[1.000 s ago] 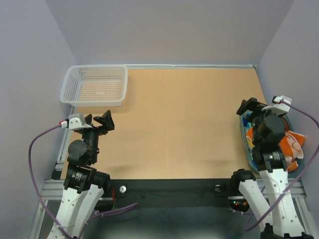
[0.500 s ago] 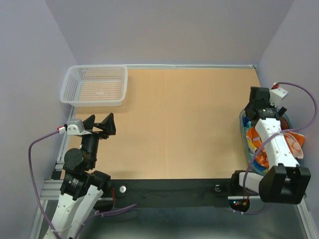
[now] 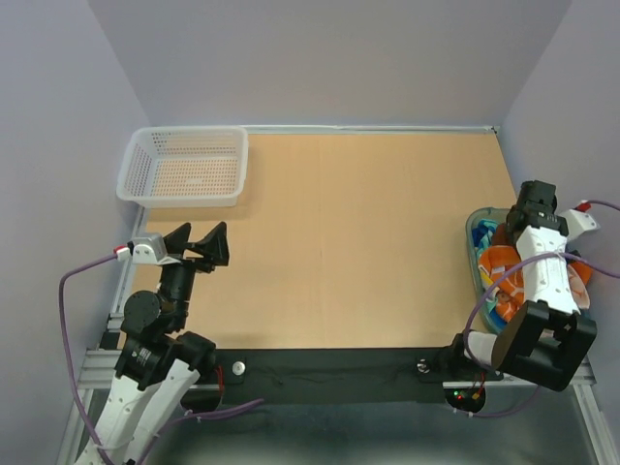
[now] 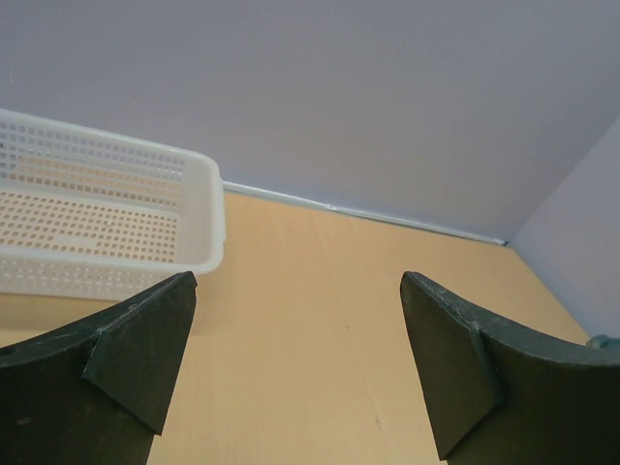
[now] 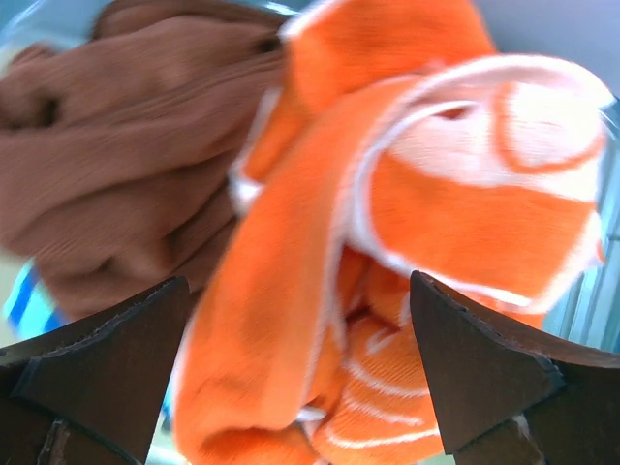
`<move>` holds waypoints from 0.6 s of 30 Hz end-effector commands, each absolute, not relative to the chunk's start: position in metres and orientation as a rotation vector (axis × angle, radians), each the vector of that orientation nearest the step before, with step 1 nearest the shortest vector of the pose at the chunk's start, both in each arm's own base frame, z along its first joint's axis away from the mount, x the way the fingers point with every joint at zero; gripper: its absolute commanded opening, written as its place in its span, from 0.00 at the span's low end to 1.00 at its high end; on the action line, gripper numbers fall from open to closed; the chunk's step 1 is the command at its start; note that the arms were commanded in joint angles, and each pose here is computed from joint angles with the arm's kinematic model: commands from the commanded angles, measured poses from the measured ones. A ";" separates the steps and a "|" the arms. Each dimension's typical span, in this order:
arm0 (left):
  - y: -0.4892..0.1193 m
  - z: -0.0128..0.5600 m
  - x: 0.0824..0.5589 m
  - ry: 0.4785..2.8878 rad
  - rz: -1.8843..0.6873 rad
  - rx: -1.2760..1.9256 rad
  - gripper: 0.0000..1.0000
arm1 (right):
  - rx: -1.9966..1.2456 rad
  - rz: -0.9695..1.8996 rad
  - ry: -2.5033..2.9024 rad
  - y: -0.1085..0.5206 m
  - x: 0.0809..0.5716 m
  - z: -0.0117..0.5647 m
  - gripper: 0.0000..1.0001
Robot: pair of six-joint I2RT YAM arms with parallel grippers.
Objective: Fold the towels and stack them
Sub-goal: Grab crumpled towel
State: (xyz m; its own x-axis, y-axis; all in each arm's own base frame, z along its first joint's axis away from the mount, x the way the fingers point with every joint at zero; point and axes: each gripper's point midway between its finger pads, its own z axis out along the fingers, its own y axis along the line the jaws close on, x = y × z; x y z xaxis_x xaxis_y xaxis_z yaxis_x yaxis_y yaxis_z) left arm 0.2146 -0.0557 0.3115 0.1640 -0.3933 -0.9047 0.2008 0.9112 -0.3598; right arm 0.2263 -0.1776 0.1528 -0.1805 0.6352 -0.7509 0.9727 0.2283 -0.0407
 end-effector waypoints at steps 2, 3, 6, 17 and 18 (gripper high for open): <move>-0.062 0.324 0.214 1.296 -0.452 -0.142 0.98 | 1.682 -0.730 1.769 -0.188 0.198 0.143 0.98; -0.063 0.324 0.215 1.299 -0.451 -0.139 0.98 | 1.684 -0.730 1.773 -0.188 0.198 0.141 0.97; -0.066 0.322 0.217 1.308 -0.455 -0.127 0.98 | 1.678 -0.742 1.796 -0.189 0.200 0.137 0.76; -0.073 0.318 0.222 1.335 -0.456 -0.102 0.97 | 1.498 -0.657 1.675 -0.197 0.212 0.226 0.00; -0.073 0.317 0.222 1.337 -0.456 -0.100 0.97 | 1.474 -0.628 1.661 -0.195 0.213 0.237 0.01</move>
